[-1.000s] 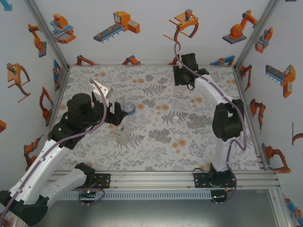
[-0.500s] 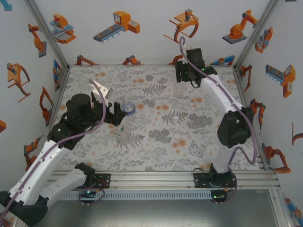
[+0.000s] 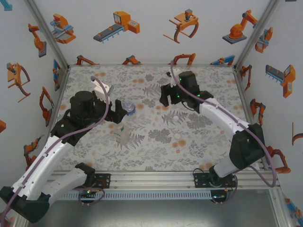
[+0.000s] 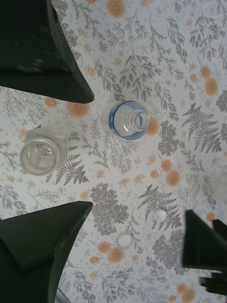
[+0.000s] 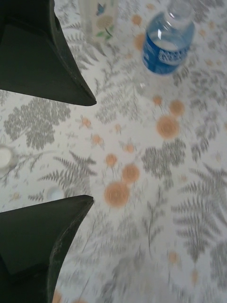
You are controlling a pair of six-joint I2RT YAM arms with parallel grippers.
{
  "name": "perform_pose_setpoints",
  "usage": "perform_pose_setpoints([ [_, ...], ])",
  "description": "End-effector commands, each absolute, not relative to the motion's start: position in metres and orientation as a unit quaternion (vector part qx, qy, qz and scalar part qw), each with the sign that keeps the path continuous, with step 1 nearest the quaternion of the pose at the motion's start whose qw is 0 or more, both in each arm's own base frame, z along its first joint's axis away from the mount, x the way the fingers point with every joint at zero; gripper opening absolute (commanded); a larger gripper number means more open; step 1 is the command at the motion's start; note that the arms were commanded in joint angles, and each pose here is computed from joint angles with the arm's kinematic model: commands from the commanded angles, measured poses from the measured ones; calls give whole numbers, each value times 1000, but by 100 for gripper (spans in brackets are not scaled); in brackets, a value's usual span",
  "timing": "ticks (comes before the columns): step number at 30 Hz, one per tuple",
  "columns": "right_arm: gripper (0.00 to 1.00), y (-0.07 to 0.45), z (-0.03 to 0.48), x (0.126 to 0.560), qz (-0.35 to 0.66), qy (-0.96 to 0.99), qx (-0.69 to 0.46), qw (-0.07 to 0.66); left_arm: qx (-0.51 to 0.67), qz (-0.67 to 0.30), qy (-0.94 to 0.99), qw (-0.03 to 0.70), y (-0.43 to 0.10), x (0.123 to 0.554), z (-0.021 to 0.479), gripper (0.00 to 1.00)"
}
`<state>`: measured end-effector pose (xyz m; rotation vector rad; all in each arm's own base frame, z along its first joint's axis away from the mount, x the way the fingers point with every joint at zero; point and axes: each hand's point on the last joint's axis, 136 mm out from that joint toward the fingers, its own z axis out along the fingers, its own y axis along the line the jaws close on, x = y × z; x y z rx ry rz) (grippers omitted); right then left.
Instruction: Screw on the bottle caps
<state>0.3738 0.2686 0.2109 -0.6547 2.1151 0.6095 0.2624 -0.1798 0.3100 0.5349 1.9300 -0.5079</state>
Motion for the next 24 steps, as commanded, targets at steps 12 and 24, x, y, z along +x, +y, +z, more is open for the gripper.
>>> perform_pose_setpoints([
  [12, 77, 390, 224, 330, 350, 724, -325, 496, 187, -206, 806, 522, -155, 260, 315, 78],
  [24, 81, 438, 193, 340, 342, 699, -348, 522, 184, -211, 803, 526, -148, 251, 318, 78],
])
